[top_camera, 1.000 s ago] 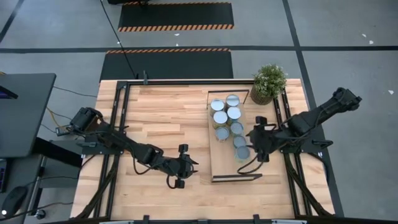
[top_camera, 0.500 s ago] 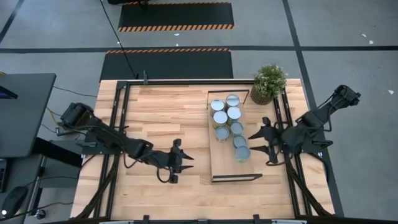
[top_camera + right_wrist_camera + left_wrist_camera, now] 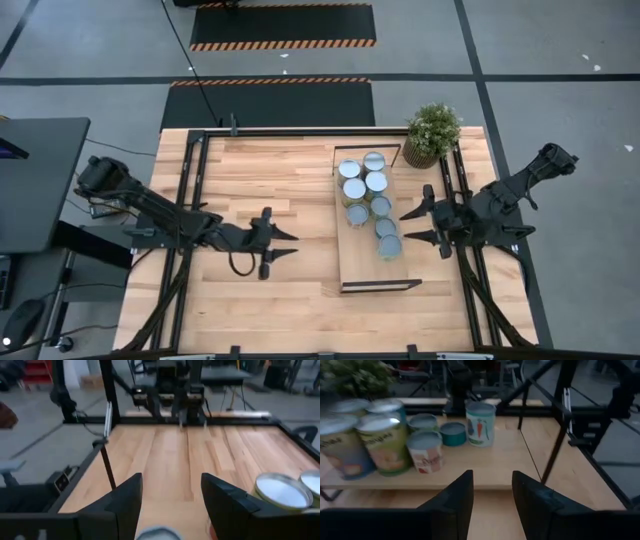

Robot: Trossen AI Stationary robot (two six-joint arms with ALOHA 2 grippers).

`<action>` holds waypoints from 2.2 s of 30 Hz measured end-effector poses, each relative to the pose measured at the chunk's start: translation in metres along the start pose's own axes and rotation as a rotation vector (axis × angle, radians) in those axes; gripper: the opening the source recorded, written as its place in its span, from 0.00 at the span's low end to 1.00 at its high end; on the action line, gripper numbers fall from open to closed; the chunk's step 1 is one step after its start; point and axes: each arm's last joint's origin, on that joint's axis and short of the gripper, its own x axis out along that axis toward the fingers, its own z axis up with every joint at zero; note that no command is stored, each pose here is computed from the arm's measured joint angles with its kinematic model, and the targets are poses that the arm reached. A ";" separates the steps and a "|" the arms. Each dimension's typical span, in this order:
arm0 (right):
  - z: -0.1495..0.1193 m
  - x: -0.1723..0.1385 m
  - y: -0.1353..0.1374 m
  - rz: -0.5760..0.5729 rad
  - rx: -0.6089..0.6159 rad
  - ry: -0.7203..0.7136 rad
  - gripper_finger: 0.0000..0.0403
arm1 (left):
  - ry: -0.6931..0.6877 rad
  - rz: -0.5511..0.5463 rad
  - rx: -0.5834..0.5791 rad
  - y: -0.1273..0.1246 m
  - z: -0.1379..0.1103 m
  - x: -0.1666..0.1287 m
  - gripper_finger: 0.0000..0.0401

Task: Pick and place cans onto a shelf
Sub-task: Return to Home Position

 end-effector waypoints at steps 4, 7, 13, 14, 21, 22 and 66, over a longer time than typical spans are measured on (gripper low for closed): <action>-0.006 0.000 -0.006 0.037 0.000 -0.079 0.52 | -0.029 0.026 -0.005 0.013 0.001 -0.010 0.35; -0.013 0.001 -0.012 0.034 -0.013 -0.124 0.52 | -0.066 0.044 -0.019 0.025 -0.004 -0.017 0.35; -0.028 -0.004 -0.026 -0.011 -0.009 -0.154 0.52 | -0.157 0.077 -0.067 0.047 -0.022 -0.041 0.35; -0.030 -0.005 -0.028 -0.015 -0.004 -0.164 0.52 | -0.167 0.087 -0.073 0.050 -0.025 -0.046 0.35; -0.045 -0.015 -0.037 -0.065 -0.007 -0.276 0.52 | -0.226 0.138 -0.062 0.063 -0.037 -0.068 0.35; -0.047 -0.016 -0.038 -0.074 -0.013 -0.290 0.52 | -0.238 0.141 -0.048 0.064 -0.038 -0.071 0.35; -0.078 -0.011 -0.059 -0.467 0.090 -0.433 0.52 | -0.489 0.040 0.138 0.086 -0.055 -0.134 0.35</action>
